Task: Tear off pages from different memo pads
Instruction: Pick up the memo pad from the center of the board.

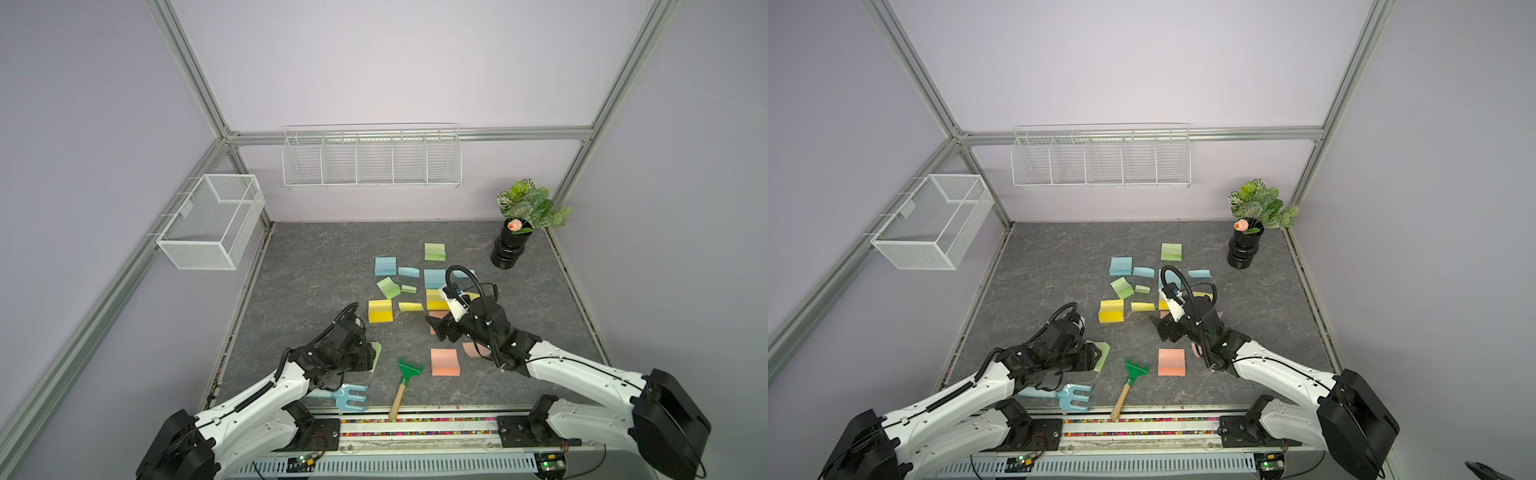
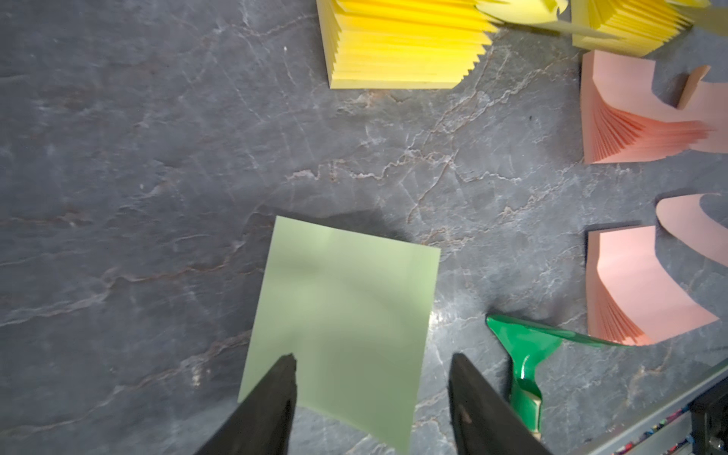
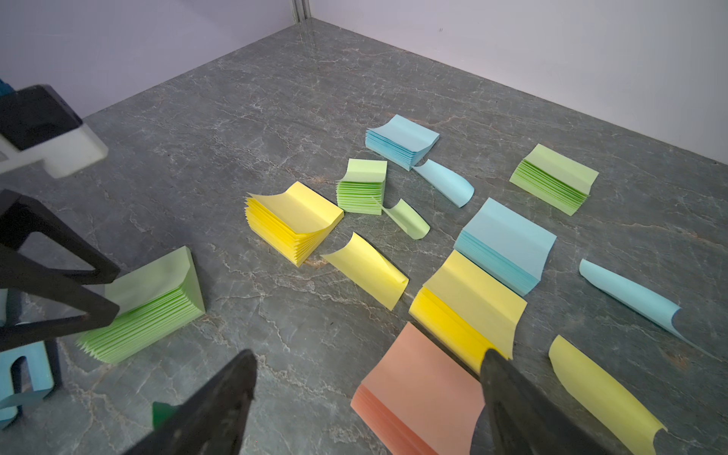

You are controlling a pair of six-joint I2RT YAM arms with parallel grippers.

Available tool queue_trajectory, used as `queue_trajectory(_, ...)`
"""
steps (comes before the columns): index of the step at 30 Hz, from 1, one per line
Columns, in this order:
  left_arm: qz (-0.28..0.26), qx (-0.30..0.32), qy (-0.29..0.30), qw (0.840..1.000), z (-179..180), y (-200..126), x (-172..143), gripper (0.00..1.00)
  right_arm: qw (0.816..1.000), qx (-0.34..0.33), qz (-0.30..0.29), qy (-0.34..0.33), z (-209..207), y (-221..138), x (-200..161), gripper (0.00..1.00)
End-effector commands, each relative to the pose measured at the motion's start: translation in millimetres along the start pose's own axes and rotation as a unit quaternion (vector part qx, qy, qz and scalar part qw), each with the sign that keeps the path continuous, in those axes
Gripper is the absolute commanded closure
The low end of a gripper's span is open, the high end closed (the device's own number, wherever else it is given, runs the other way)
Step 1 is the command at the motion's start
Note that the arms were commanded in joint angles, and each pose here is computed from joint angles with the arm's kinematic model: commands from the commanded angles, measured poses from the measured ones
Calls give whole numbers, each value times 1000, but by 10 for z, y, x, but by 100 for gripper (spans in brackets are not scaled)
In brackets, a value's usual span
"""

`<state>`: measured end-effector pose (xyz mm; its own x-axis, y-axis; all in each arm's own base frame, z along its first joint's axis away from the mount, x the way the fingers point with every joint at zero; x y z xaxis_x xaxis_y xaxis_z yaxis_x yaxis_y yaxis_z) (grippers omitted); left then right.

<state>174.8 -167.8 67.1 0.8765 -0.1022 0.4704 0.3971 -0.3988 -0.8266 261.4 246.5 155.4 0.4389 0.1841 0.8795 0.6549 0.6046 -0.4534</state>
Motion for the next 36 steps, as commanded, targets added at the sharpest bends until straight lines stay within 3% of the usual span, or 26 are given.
queue_trajectory(1,-5,15,-7,1000,71,8,-21,38,1000,11,-7,0,68,13,99,11)
queue_trajectory(22,16,10,7,1000,42,43,-67,39,1000,12,-5,-3,86,7,86,11)
queue_trajectory(36,8,44,-2,999,155,11,-50,41,1000,13,-3,-7,100,13,80,11)
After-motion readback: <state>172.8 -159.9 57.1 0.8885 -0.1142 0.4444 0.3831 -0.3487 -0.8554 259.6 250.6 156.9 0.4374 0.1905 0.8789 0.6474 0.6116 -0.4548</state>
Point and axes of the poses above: each gripper's point midway between its finger pads, its own y axis out along the fingers, its own z axis along the line the jaws close on, x = y × z, the point moved 1 cm from there along -y, back along the fingers, and after that the axes turned 7 degrees about y, right-handed, at the moved point
